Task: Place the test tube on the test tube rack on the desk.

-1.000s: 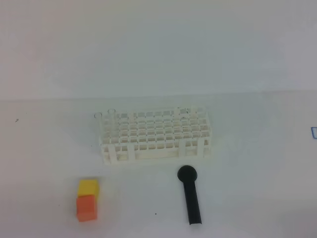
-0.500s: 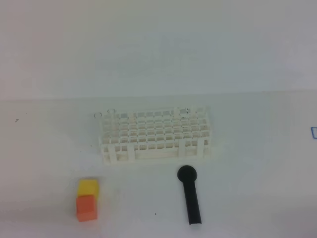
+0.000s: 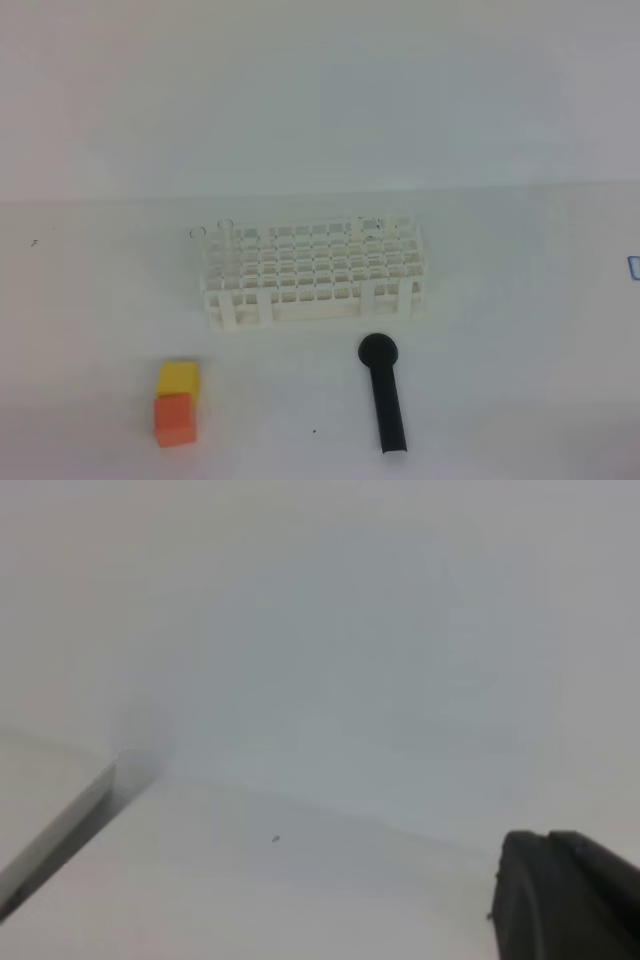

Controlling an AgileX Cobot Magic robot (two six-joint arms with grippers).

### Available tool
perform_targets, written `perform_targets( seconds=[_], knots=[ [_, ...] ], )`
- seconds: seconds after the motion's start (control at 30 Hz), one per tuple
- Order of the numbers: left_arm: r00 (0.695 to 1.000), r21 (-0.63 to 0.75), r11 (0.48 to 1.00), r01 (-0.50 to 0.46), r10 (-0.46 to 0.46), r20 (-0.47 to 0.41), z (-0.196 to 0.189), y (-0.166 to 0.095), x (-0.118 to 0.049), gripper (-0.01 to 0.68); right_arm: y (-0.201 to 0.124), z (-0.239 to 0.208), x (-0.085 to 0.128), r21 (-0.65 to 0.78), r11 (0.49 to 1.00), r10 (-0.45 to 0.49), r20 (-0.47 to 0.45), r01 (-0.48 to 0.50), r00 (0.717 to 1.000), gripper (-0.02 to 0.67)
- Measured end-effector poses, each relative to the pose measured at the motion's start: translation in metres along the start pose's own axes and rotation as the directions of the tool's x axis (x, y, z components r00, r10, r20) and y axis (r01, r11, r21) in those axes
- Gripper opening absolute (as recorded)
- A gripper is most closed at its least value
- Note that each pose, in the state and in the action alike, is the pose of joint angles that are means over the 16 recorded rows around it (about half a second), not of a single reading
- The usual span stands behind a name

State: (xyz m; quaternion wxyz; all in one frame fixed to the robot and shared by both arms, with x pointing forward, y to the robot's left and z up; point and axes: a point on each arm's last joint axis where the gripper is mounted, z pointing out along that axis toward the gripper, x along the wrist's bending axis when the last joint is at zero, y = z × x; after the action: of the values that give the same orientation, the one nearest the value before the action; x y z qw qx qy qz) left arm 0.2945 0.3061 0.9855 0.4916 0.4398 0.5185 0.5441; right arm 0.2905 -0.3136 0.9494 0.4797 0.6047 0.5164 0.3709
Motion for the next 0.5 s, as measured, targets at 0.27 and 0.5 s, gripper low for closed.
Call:
perform_targets(
  seconds=[0.27, 0.5],
  knots=[
    [0.997, 0.157, 0.986, 0.058, -0.063, 0.032, -0.001, -0.014, -0.006, -0.001, 0.0, 0.0, 0.0, 0.0, 1.0, 0.0, 0.0, 0.0, 1.0, -0.001],
    [0.995, 0.279, 0.955, 0.097, -0.096, -0.016, -0.003, -0.025, -0.004, -0.001, 0.0, 0.0, 0.0, 0.001, 1.0, 0.0, 0.0, 0.0, 1.0, -0.001]
  ],
)
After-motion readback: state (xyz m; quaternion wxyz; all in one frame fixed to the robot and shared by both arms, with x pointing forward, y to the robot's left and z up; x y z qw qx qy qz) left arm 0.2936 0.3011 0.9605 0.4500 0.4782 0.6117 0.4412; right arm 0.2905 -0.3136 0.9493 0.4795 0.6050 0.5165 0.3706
